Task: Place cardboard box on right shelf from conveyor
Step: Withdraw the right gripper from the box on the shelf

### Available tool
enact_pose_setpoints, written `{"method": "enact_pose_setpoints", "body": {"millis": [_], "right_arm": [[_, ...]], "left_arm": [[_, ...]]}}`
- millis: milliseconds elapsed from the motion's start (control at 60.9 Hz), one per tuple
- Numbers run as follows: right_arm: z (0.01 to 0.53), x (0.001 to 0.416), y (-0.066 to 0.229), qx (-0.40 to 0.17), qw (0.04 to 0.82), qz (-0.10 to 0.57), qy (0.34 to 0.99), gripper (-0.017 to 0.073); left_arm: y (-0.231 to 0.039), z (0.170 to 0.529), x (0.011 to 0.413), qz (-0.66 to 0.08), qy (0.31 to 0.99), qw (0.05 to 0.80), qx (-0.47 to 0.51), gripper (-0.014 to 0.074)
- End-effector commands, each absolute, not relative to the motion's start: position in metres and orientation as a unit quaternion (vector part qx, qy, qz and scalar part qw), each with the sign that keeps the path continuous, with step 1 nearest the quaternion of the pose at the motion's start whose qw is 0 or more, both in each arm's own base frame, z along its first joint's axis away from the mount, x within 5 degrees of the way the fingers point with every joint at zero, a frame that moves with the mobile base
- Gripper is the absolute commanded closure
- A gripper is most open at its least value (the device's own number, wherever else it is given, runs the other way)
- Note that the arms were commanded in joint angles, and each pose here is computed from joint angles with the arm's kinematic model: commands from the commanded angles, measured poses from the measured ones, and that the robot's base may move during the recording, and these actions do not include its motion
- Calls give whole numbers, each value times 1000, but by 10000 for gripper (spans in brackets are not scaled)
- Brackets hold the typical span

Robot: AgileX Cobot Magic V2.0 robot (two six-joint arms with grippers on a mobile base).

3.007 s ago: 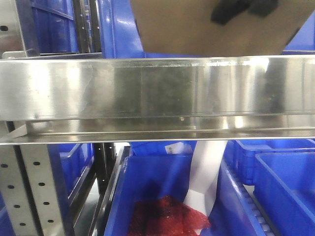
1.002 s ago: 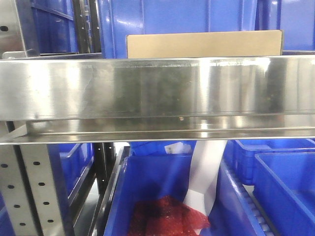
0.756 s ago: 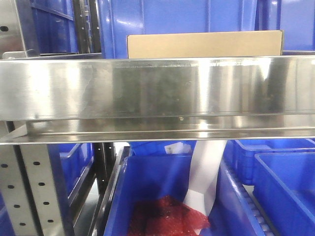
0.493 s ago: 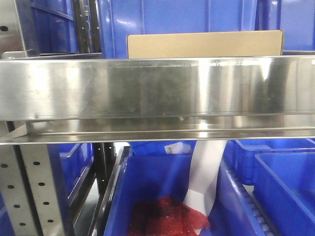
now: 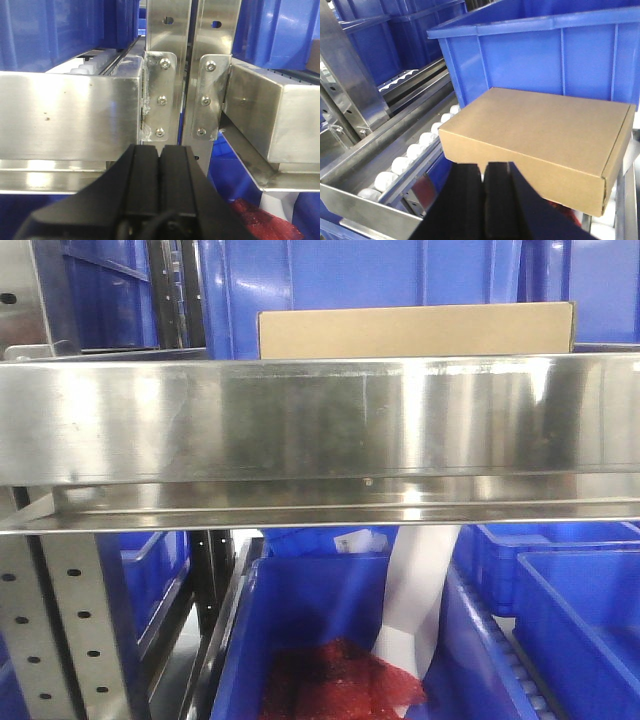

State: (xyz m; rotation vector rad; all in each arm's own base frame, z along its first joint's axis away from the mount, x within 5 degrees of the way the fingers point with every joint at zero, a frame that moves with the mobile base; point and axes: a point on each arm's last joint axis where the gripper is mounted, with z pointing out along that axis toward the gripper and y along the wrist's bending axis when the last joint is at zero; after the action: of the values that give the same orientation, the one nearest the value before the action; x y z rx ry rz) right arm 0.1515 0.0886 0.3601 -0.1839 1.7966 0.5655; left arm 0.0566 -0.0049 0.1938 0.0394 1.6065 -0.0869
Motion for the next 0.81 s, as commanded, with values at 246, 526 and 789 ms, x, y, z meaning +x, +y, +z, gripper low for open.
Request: {"method": "enact_pose_setpoints", "body": {"millis": [246, 526, 789], "right_arm": [[352, 131, 58, -91, 653, 199, 725, 537], [300, 80, 8, 13, 749, 91, 657, 537], [237, 51, -4, 68, 779, 26, 622, 537]], "left_arm": [[-4, 199, 56, -39, 687, 726, 11, 710], [-4, 199, 56, -39, 687, 726, 11, 710], [-4, 199, 56, -39, 687, 726, 11, 710]]}}
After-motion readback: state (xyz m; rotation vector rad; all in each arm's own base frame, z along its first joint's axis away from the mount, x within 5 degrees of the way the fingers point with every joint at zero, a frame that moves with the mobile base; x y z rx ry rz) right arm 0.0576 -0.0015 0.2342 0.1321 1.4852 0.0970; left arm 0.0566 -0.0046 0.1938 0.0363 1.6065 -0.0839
